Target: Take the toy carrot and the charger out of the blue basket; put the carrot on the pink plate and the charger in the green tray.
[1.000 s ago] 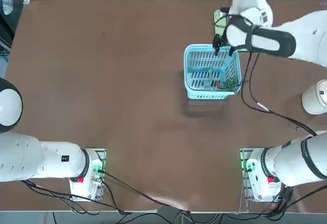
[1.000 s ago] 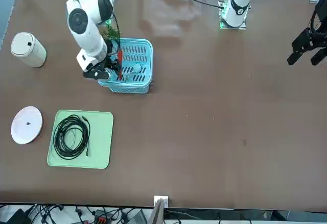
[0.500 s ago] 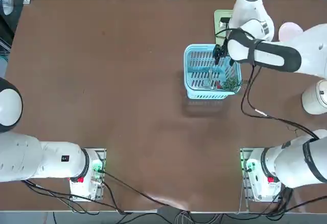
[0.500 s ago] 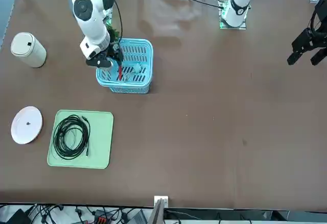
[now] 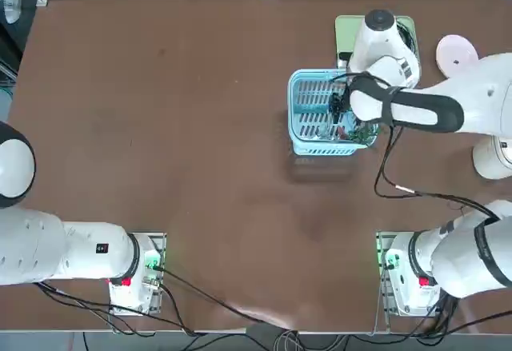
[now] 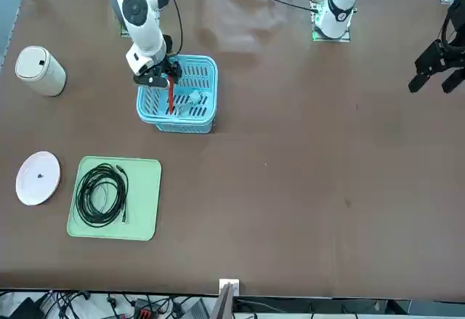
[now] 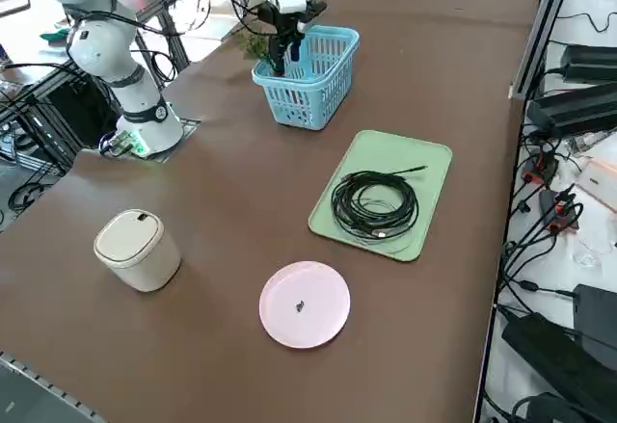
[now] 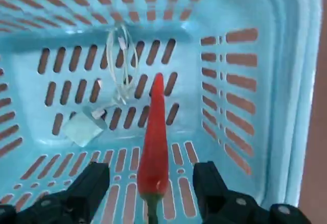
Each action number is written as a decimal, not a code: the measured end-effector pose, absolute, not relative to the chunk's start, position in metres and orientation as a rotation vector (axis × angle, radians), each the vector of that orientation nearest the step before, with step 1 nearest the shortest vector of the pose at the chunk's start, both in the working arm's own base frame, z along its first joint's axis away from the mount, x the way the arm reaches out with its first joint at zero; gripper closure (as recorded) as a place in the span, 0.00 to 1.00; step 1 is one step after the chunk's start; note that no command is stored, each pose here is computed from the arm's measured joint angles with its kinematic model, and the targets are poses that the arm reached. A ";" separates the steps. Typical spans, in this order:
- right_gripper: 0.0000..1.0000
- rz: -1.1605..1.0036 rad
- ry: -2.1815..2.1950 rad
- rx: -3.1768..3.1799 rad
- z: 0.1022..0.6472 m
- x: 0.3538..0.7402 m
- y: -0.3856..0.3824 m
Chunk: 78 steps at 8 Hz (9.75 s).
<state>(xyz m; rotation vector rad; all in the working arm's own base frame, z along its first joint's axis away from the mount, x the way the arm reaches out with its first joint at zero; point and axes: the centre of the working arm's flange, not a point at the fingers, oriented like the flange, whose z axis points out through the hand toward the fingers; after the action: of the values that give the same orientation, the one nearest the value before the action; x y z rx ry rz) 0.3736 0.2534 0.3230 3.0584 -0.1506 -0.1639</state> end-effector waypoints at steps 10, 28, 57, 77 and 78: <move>0.01 -0.090 -0.171 3.090 0.259 0.327 0.266; 0.84 -0.296 -0.228 2.970 0.442 0.412 0.299; 0.74 0.017 0.114 3.039 0.254 0.608 -0.312; 0.00 -0.137 -0.077 3.109 0.551 0.581 0.007; 0.00 -0.144 -0.118 3.130 0.553 0.569 0.042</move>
<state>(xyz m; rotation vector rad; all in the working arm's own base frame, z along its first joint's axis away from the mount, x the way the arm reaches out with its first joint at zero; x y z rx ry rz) 0.5691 0.0421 0.5533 3.1303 -0.1176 -0.1444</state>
